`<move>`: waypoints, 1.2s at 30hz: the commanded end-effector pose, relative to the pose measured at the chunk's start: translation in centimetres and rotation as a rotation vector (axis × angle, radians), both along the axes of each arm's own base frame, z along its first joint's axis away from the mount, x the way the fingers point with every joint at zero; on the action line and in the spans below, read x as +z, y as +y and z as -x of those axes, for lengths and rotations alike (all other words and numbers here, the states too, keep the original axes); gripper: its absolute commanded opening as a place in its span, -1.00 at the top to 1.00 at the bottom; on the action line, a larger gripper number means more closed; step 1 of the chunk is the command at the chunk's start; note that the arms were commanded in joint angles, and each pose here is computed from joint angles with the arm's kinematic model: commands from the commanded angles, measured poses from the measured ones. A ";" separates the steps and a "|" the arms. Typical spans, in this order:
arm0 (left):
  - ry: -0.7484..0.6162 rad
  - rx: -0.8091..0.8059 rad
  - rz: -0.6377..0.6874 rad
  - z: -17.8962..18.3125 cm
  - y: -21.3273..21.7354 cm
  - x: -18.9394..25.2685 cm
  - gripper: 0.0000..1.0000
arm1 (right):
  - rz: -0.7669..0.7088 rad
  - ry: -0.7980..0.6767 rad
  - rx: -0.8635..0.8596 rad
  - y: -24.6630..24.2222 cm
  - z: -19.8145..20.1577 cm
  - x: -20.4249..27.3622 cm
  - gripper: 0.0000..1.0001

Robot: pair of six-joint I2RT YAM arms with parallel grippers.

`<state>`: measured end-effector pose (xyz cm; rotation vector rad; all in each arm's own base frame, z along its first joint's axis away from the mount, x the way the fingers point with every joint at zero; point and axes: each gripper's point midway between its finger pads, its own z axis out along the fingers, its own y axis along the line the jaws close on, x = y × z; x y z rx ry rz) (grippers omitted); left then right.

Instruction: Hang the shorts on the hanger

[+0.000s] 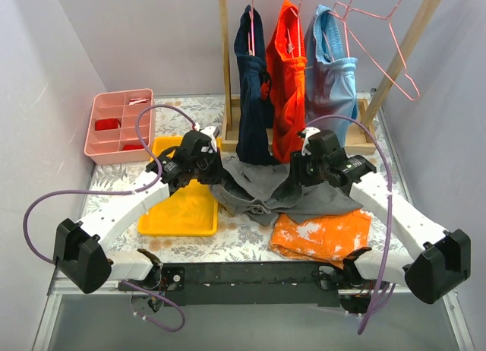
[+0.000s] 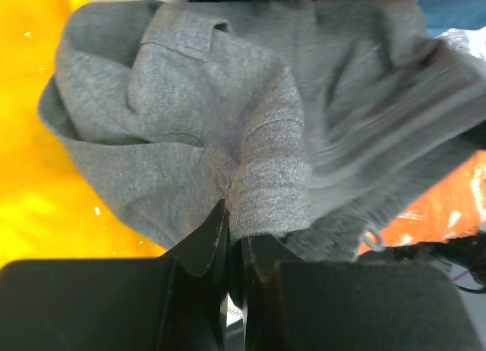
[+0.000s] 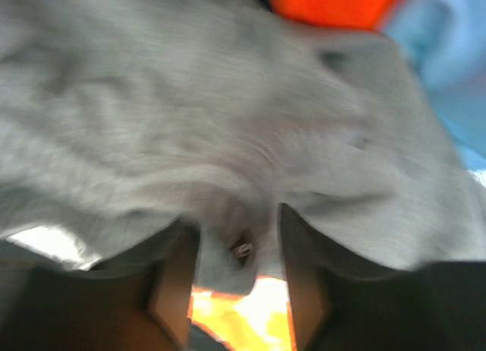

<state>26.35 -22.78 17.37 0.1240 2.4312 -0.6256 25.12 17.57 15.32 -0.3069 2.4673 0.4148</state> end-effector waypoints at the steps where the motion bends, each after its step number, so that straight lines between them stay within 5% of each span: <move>1: -0.008 -0.045 0.094 -0.3 -2.0 1.8 1.00 | -0.243 -0.223 0.272 4.5 0.7 9.9 -0.20; 5: 0.025 -0.039 0.078 -1.0 -2.5 1.2 1.00 | -0.321 -0.462 0.280 4.4 0.1 17.4 -0.37; 10: 0.046 -0.037 0.060 -1.5 -2.8 0.8 0.93 | -0.209 -0.787 -0.082 -1.2 -5.6 26.7 -0.45; 16: 0.061 -0.056 0.062 -1.2 -3.0 0.1 0.85 | -0.075 -0.923 -0.345 -9.4 -12.5 33.6 -0.44; 23: 0.077 -0.079 0.054 -0.7 -3.0 -0.6 0.84 | -0.119 -1.038 -0.482 -17.8 -15.5 35.7 -0.49; 36: 0.059 -0.124 0.051 0.3 -2.6 -1.0 0.81 | -0.132 -1.019 -0.435 -23.6 -17.6 34.8 -0.61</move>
